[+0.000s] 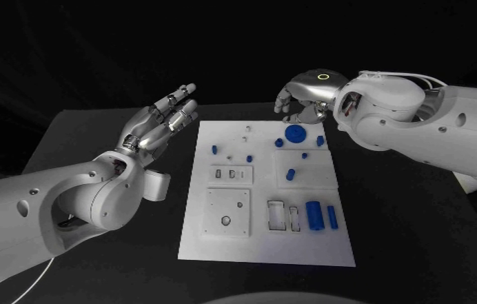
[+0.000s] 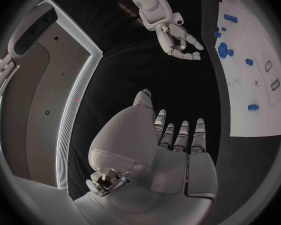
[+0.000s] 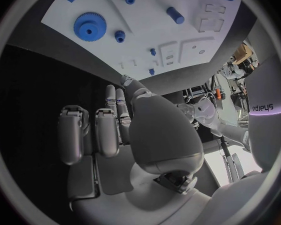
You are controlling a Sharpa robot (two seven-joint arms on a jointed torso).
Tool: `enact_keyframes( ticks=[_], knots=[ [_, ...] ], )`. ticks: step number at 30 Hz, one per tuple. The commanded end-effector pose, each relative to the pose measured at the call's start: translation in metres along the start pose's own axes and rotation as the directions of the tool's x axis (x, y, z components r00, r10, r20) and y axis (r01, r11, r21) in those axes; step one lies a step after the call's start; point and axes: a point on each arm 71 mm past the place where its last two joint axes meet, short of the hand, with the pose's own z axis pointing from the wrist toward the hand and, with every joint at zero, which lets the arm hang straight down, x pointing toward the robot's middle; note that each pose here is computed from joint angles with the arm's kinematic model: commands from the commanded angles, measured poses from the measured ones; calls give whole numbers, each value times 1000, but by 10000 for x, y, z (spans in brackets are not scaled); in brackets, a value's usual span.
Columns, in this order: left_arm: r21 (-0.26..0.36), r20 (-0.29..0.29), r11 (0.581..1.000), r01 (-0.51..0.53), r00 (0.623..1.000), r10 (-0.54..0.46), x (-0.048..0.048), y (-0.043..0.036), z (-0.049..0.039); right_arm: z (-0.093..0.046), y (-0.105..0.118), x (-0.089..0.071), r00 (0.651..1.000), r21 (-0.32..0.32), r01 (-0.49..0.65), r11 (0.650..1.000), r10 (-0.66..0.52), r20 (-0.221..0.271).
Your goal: Assemble the parts on the task board
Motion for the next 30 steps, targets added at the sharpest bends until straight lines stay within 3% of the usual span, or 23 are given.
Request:
enact_keyframes(
  ticks=[1, 11, 30],
  knots=[
    [0, -48, 1000, 5, 999, -5, 40, -16, -1, 52, 7, 92, 995, 12, 97, 995, -96, -32],
    [-14, -56, 1000, 6, 998, -7, 35, -5, 4, 162, 58, 275, 995, -7, 86, 996, -86, -51],
    [-33, -60, 999, 4, 998, -6, 41, 25, 37, 224, 80, 564, 993, -13, 47, 999, -49, -110]
  ],
)
